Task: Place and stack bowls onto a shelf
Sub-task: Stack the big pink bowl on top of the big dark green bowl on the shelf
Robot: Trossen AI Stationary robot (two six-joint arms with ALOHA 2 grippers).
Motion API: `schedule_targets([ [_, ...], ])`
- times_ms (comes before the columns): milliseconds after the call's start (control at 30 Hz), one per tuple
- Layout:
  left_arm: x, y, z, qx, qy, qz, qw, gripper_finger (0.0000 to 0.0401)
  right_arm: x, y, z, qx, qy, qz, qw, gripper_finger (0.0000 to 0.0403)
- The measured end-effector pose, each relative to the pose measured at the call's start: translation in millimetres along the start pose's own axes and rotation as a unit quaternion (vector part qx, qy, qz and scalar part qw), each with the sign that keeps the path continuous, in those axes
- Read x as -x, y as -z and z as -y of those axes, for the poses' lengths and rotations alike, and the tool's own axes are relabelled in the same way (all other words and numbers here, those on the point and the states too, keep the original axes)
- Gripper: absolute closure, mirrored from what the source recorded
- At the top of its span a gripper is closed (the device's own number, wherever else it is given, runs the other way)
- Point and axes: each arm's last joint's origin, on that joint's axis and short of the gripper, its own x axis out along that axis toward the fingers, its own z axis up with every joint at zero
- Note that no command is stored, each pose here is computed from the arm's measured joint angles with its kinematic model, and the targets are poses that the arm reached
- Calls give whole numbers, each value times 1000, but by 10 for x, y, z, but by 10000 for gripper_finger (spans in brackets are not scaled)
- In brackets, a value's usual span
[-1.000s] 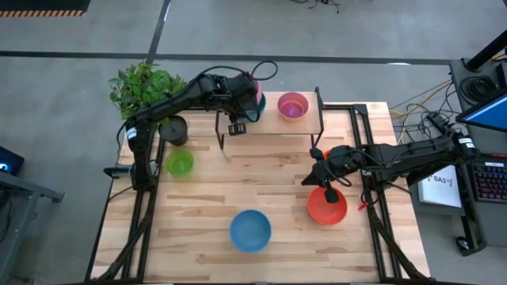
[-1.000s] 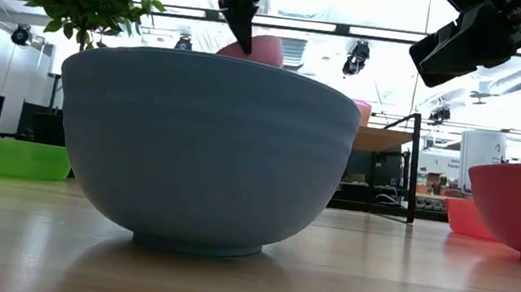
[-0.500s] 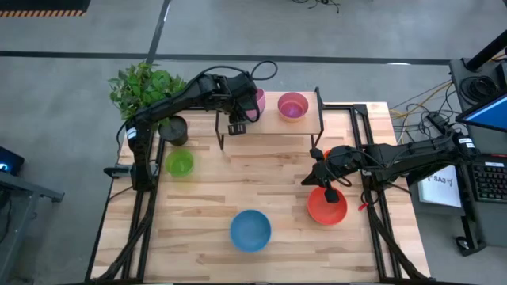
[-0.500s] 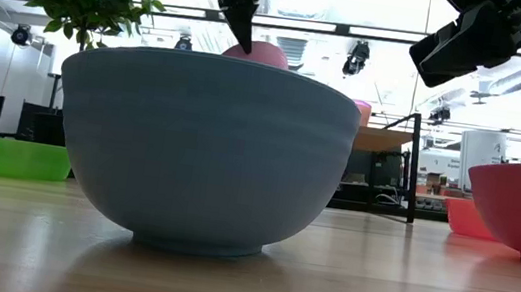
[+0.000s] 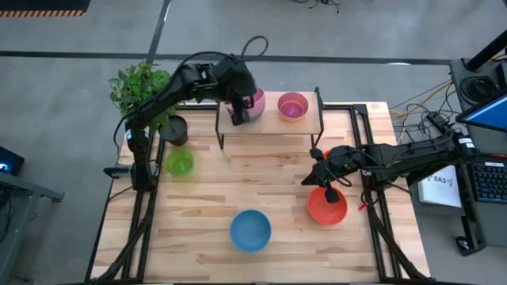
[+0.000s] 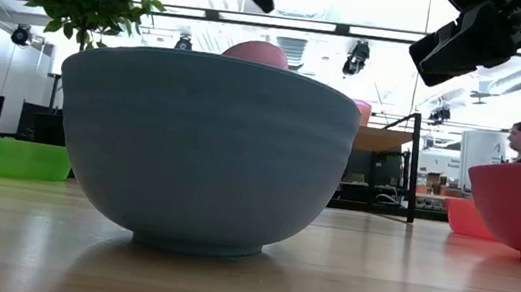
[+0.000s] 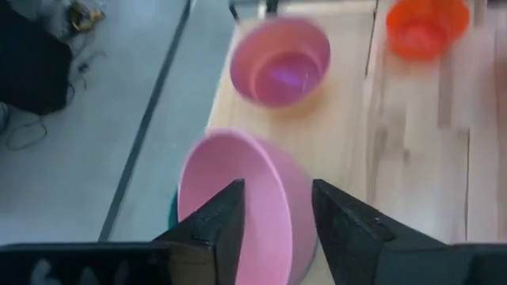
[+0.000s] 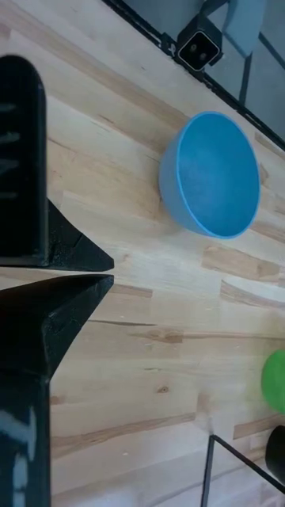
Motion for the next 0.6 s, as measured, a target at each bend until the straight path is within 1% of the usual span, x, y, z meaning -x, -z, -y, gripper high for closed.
schedule_targets([
  [100,-22,-38,-24,10,-7,22,1000,309,0,0,0,1,0,0,1000,394],
  [233,-137,-56,-58,21,-16,38,999,377,0,7,-1,1,0,-3,1000,394],
  [267,-177,-50,-72,27,-17,39,999,388,0,9,-1,1,0,-4,1000,394],
  [333,-265,-37,-112,46,-23,44,998,394,-1,9,-1,1,0,-5,1000,394],
  [433,-409,-7,-152,58,-31,48,997,397,0,9,-1,3,0,-5,1000,394],
  [600,-631,43,-116,65,-15,54,996,400,0,9,-1,5,-1,-5,1000,394],
])
